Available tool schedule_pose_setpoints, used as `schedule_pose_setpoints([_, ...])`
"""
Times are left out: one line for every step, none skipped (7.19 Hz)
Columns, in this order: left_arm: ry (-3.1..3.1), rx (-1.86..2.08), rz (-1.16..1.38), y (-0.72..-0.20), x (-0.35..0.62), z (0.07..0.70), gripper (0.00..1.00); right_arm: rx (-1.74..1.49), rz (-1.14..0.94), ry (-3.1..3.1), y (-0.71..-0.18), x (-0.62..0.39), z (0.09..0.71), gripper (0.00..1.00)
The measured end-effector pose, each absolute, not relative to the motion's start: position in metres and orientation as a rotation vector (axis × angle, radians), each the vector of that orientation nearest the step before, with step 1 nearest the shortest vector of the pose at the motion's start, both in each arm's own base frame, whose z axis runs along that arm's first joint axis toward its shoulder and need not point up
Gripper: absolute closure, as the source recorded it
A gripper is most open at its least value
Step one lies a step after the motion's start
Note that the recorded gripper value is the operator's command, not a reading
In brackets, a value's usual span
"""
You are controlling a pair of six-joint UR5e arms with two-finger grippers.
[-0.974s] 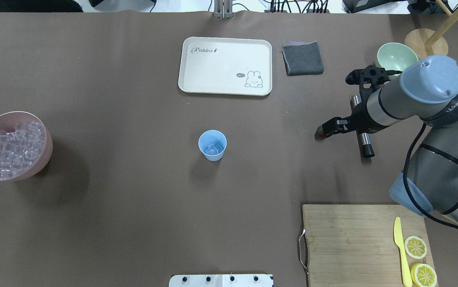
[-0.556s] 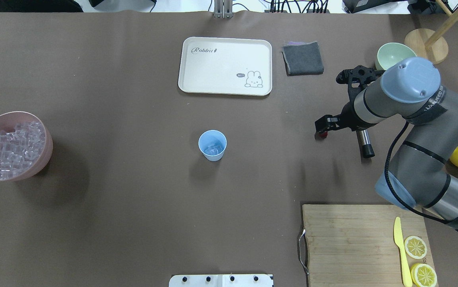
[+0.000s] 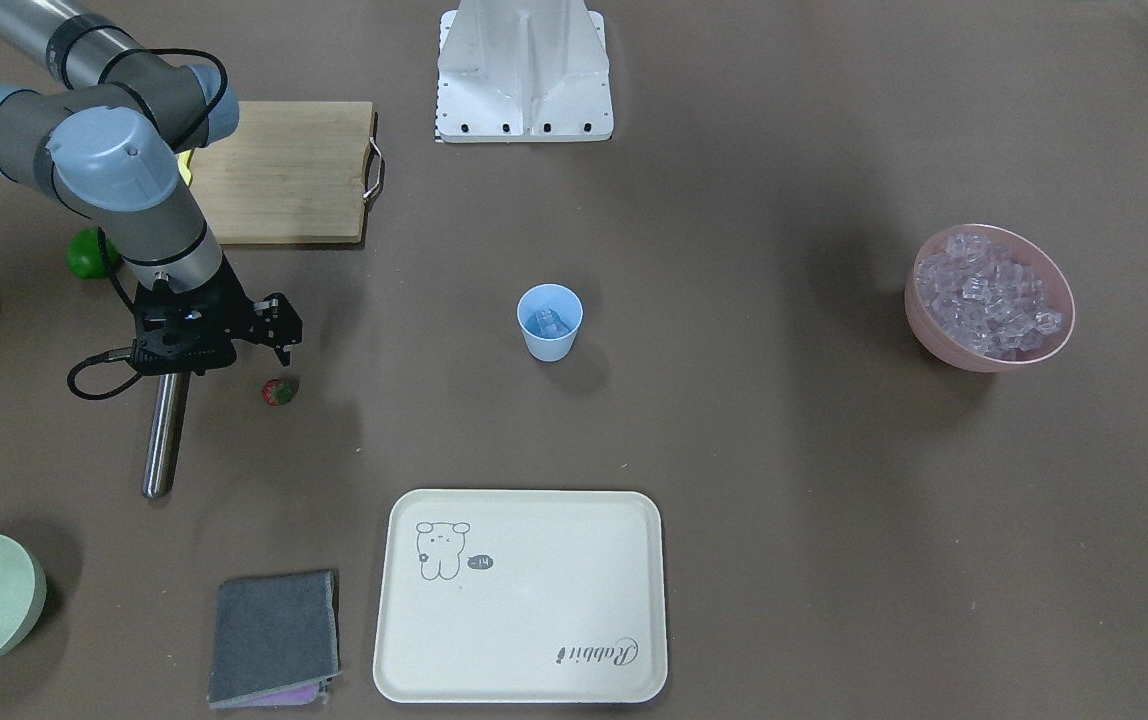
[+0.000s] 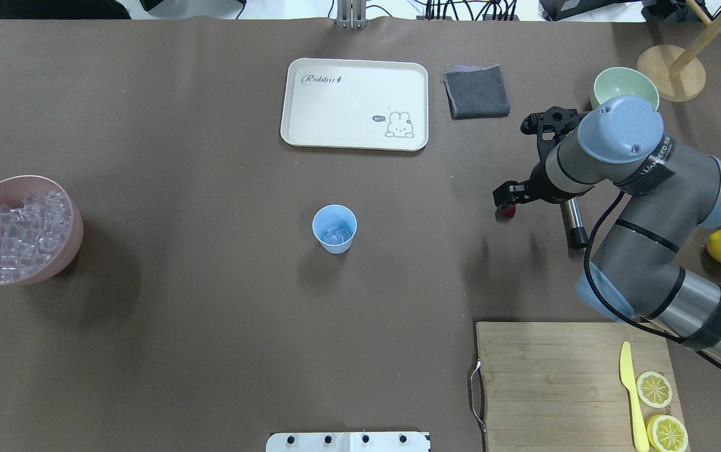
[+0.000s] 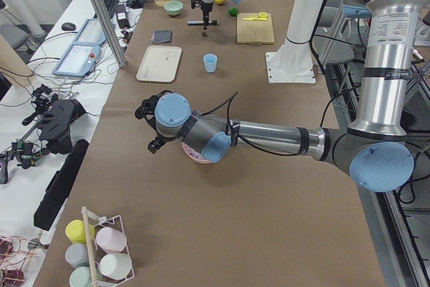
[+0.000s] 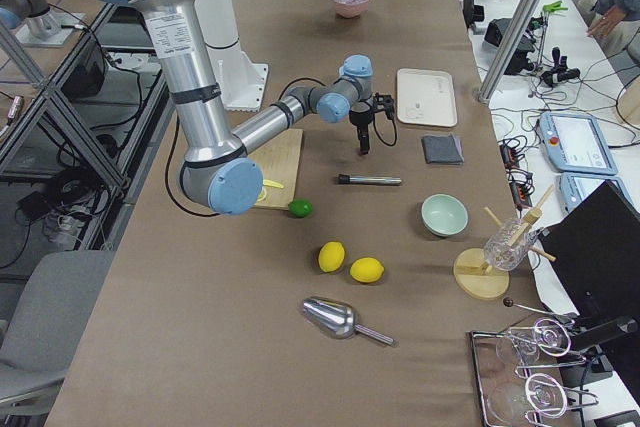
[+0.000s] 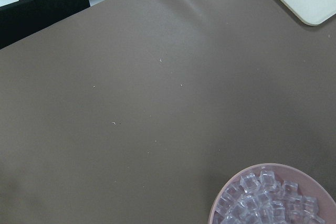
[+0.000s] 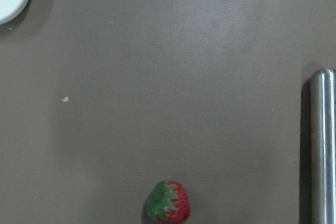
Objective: Mash ice and strawberries in cup
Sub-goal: 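Move the right gripper above the red strawberry, then lower the right gripper and close it on the strawberry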
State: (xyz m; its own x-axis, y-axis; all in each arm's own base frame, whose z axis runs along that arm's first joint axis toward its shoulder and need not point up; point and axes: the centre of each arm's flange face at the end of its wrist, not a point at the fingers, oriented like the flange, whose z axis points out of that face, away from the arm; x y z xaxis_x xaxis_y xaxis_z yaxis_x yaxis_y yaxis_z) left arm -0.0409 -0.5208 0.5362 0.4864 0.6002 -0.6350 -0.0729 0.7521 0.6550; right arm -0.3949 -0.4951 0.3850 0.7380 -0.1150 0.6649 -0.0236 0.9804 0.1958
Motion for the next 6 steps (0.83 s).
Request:
schedule_pose_setpoints([0.986,0.6,0.436,-0.518,-0.041,0.542,0.03,0.196,-0.03,-0.752,-0.498,-0.399,0.377,0.0])
schedule_pose_setpoints([0.983,0.596,0.432,-0.516,-0.042,0.544,0.03,0.19,-0.002,-0.762,-0.499,-0.402,0.371,0.0])
schedule_pose_setpoints([0.981,0.594,0.43,-0.516,-0.042,0.546,0.03,0.189,0.007,-0.768,-0.499,-0.404,0.368,0.0])
schedule_pose_setpoints([0.979,0.594,0.428,-0.515,-0.043,0.547,0.03,0.192,0.006,-0.775,-0.499,-0.406,0.368,0.0])
schedule_pose_setpoints([0.977,0.596,0.423,-0.513,-0.046,0.547,0.03,0.197,0.0,-0.785,-0.499,-0.411,0.372,0.0])
schedule_pose_setpoints([0.975,0.598,0.419,-0.512,-0.048,0.548,0.03,0.204,-0.004,-0.796,-0.5,-0.417,0.379,0.01])
